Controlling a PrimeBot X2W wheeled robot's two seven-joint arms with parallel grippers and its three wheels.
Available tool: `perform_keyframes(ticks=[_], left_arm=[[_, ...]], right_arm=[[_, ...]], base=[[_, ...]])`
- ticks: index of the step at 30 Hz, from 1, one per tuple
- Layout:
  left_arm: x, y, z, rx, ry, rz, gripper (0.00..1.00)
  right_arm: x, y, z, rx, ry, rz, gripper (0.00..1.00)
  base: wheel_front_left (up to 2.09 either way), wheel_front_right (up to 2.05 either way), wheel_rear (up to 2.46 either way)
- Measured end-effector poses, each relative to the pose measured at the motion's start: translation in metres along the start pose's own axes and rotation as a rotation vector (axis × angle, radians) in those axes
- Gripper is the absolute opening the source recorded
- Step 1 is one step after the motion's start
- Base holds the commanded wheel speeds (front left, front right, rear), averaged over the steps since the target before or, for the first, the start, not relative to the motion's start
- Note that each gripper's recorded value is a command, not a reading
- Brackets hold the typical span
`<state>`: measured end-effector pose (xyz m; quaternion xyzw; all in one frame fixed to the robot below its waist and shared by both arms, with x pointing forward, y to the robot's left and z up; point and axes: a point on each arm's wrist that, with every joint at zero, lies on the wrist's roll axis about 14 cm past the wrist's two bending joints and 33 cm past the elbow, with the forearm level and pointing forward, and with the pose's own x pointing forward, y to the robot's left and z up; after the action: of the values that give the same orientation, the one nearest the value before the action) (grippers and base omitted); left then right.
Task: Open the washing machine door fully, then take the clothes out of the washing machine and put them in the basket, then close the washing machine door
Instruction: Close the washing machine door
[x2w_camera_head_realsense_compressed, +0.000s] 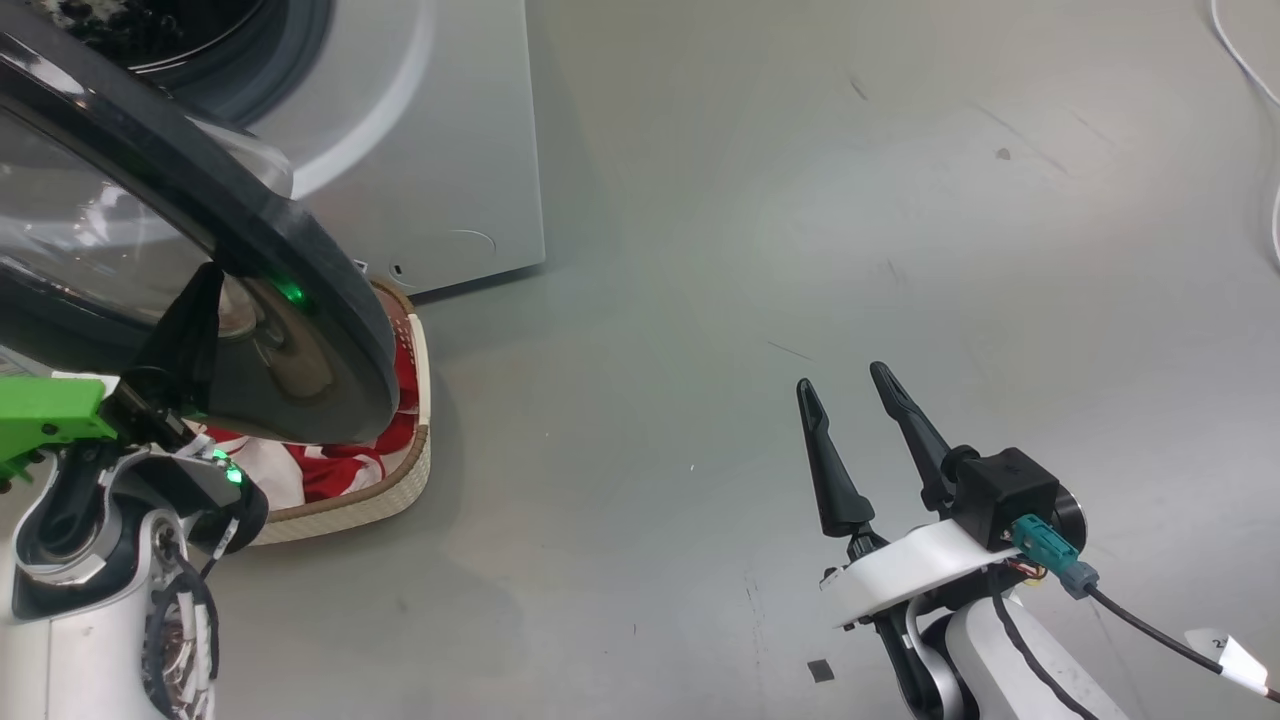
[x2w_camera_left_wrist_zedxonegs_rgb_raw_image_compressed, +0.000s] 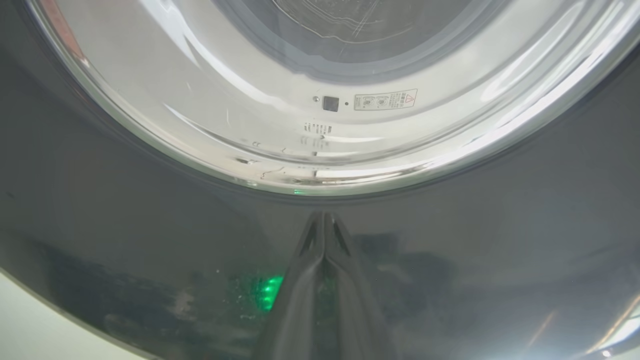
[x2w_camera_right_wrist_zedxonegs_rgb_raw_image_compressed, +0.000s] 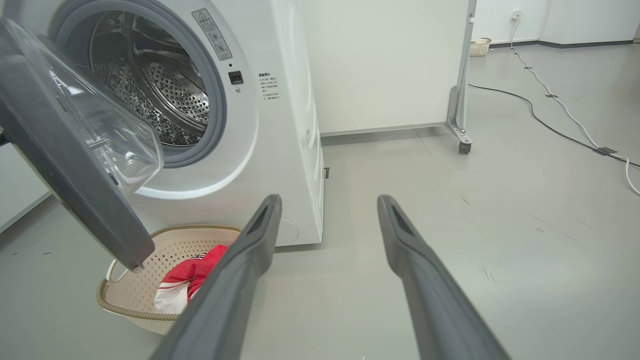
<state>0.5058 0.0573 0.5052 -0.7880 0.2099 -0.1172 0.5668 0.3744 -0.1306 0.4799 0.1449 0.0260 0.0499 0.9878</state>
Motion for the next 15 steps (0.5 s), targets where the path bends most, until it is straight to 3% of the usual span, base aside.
perform_keyframes(ticks=[15], left_arm=[[0.04, -0.003, -0.017, 0.021, -0.009, 0.0, 0.0]], right_arm=[[-0.008, -0.022, 0.002, 0.001, -0.009, -0.08, 1.0]], base=[[0.0, 0.0, 0.0]])
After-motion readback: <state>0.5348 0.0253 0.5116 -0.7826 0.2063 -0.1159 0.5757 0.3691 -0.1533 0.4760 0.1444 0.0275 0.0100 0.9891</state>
